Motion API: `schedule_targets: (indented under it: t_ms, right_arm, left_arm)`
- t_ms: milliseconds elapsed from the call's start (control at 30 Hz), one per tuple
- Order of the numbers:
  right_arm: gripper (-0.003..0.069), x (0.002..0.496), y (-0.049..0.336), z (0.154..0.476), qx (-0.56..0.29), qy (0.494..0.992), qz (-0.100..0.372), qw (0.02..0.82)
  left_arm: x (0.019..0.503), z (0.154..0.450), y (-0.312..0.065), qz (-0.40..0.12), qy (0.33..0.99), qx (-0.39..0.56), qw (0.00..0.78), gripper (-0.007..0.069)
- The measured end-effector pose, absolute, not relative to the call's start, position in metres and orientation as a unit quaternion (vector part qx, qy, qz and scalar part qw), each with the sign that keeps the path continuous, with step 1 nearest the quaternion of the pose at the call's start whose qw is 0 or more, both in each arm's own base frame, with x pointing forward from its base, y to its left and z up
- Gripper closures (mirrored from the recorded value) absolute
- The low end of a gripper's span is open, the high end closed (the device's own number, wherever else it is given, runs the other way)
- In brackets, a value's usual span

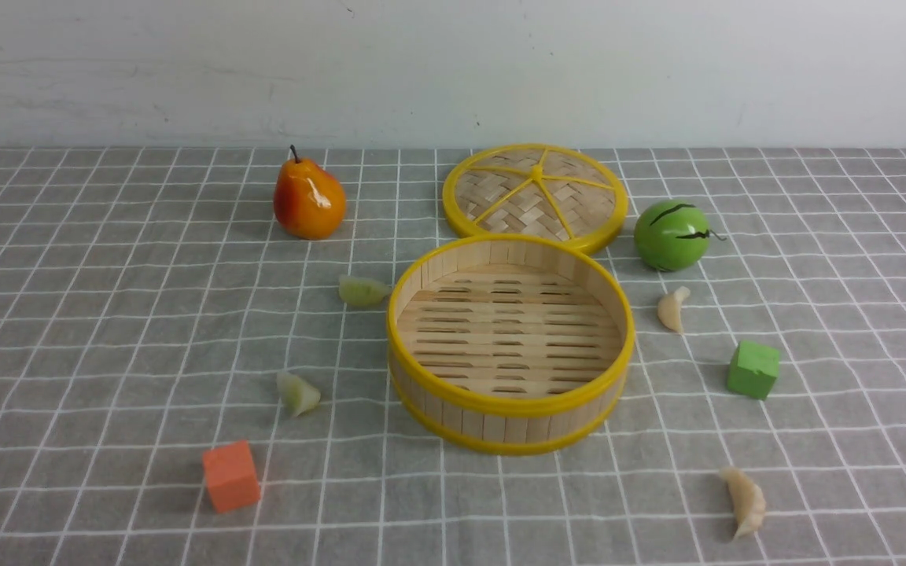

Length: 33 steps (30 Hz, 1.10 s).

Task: Put the dumplings into the steamer on the table with the grey tablecloth.
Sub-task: 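Reach for and grasp a dumpling on the table with the left gripper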

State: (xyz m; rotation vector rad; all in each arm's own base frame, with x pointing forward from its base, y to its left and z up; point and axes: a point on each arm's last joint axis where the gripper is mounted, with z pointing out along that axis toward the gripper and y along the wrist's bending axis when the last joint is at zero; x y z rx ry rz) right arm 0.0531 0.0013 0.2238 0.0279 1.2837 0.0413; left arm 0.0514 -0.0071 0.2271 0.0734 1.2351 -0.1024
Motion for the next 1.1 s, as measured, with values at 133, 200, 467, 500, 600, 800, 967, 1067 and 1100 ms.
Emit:
schedule_targets:
  t_ms: [133,200,467,500,600,800,967,1067,1100]
  right_arm:
    - [0.0531,0.048,0.004,0.236,0.002,0.540,0.031,0.841]
    - [0.0529,0.045,0.005,0.243,0.005,0.503,0.055,0.862]
    - [0.0536,0.038,0.007,0.254,0.023,0.447,0.121,0.886]
    - [0.0552,0.038,0.007,0.256,0.024,0.451,0.119,0.884]
    - [0.0634,0.037,0.005,0.273,0.036,0.473,0.111,0.874]
    - [0.0664,0.058,-0.001,0.310,0.085,0.591,0.099,0.796]
    - [0.0663,0.098,-0.005,0.317,0.115,0.706,0.079,0.694]
    - [0.0663,0.113,-0.007,0.314,0.128,0.760,0.065,0.634]
    - [0.0663,0.122,-0.008,0.310,0.129,0.793,0.051,0.593]
  left_arm:
    - [0.046,0.240,-0.008,-0.055,0.514,0.037,0.855,0.0388]
    - [0.041,0.248,-0.008,-0.069,0.472,0.034,0.878,0.0388]
    - [0.029,0.269,-0.005,-0.233,0.380,-0.050,0.894,0.0388]
    - [0.026,0.282,-0.003,-0.255,0.369,-0.066,0.891,0.0395]
    - [0.028,0.316,-0.002,-0.270,0.392,-0.086,0.875,0.0449]
    - [0.086,0.359,-0.008,-0.220,0.564,-0.105,0.789,0.0639]
    - [0.159,0.344,-0.016,-0.207,0.683,-0.133,0.688,0.0639]
    - [0.188,0.334,-0.025,-0.219,0.736,-0.155,0.622,0.0639]
    - [0.202,0.330,-0.032,-0.224,0.764,-0.162,0.583,0.0639]
